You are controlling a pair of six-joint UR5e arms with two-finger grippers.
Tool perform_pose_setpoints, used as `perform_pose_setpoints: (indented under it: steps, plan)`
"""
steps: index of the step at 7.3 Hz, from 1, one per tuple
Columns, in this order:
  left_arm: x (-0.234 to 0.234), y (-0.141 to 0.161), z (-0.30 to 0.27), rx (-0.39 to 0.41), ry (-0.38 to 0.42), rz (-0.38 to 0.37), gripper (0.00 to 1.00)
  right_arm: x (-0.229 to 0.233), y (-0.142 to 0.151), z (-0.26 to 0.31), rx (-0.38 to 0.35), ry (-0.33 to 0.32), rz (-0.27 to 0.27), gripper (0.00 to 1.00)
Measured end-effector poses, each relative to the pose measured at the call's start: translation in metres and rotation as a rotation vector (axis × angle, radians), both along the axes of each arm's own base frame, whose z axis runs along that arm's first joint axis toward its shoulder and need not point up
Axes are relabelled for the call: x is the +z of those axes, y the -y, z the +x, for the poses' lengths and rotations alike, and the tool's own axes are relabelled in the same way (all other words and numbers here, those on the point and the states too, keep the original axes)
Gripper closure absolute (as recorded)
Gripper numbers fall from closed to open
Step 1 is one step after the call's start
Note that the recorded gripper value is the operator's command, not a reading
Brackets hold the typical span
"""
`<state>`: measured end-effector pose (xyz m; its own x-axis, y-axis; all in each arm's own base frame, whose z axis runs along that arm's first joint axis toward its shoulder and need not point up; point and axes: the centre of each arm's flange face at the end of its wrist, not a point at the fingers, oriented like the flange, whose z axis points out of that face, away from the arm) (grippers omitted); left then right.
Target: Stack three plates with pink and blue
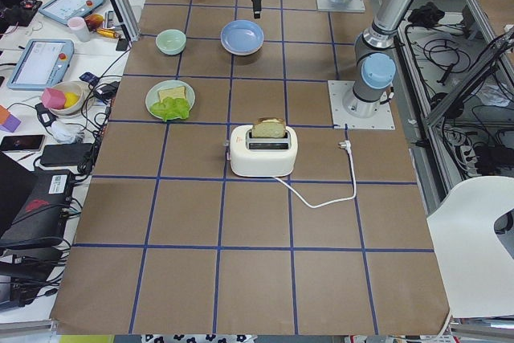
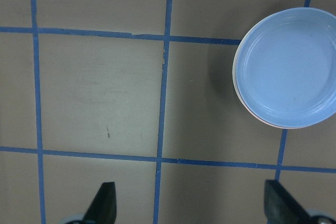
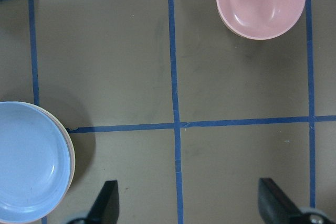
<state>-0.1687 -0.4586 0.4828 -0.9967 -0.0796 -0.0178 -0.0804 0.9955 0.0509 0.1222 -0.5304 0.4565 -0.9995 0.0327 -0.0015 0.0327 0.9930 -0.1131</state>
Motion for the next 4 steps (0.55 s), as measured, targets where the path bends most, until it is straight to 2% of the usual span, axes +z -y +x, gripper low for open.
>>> perform_pose_setpoints:
  steps: [1,4]
  plan:
    - [0.000,0.000,0.000,0.000,0.000,0.000,0.00,0.010,-0.008,-0.003,0.012,-0.002,0.009,0.00]
    - [0.000,0.000,0.000,0.000,-0.002,0.001,0.00,0.045,-0.021,0.001,0.033,-0.002,-0.024,0.00]
